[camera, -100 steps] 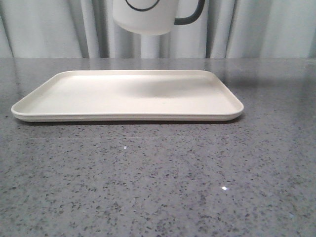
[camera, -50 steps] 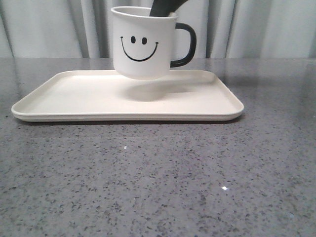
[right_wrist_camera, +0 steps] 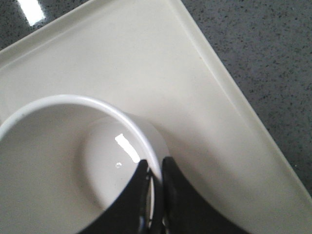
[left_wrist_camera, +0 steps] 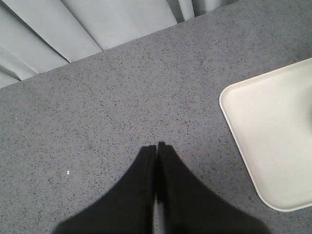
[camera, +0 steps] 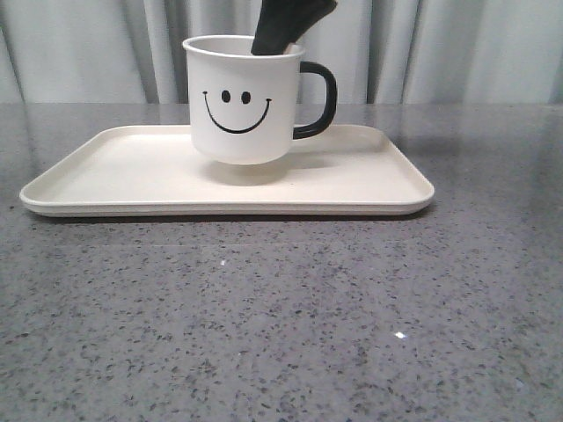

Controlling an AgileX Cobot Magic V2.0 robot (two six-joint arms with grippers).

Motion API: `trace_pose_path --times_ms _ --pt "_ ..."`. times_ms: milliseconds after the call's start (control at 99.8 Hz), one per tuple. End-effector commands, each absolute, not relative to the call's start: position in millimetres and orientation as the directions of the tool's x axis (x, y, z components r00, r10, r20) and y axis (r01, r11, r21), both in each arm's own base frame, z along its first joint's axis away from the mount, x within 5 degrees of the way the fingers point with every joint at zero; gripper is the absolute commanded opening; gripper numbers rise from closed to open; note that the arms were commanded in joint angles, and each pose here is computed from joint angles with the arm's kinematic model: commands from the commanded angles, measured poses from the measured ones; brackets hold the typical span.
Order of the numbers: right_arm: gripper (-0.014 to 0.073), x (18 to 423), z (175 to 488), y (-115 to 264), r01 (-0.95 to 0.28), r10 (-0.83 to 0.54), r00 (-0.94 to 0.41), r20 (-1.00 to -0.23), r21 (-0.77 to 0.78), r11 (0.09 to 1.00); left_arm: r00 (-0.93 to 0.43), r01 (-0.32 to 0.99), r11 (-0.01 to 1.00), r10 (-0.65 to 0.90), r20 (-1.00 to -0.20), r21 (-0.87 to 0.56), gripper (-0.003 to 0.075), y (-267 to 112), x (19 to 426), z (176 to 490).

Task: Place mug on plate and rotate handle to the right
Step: 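Lower the turned mug back onto the tray with the right gripper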

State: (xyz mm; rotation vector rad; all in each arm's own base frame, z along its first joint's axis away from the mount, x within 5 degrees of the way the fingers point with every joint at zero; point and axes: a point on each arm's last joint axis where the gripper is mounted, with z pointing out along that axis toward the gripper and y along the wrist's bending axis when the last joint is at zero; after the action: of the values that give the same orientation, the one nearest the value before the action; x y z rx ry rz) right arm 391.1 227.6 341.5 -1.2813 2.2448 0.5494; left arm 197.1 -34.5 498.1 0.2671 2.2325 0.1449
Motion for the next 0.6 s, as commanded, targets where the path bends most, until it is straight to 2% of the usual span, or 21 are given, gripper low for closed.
trace_pose_path --times_ms 0,591 --pt "-0.0059 371.7 372.4 222.5 -0.899 -0.685 -0.392 -0.614 0.097 0.428 -0.563 0.115 0.974 0.228 -0.795 0.197 -0.0020 -30.1 189.1 509.4" --pt "-0.0059 381.8 351.4 227.8 -0.894 -0.698 -0.417 -0.582 0.127 0.429 -0.563 0.115 0.974 0.228 -0.795 0.197 -0.0020 -30.1 189.1 509.4"
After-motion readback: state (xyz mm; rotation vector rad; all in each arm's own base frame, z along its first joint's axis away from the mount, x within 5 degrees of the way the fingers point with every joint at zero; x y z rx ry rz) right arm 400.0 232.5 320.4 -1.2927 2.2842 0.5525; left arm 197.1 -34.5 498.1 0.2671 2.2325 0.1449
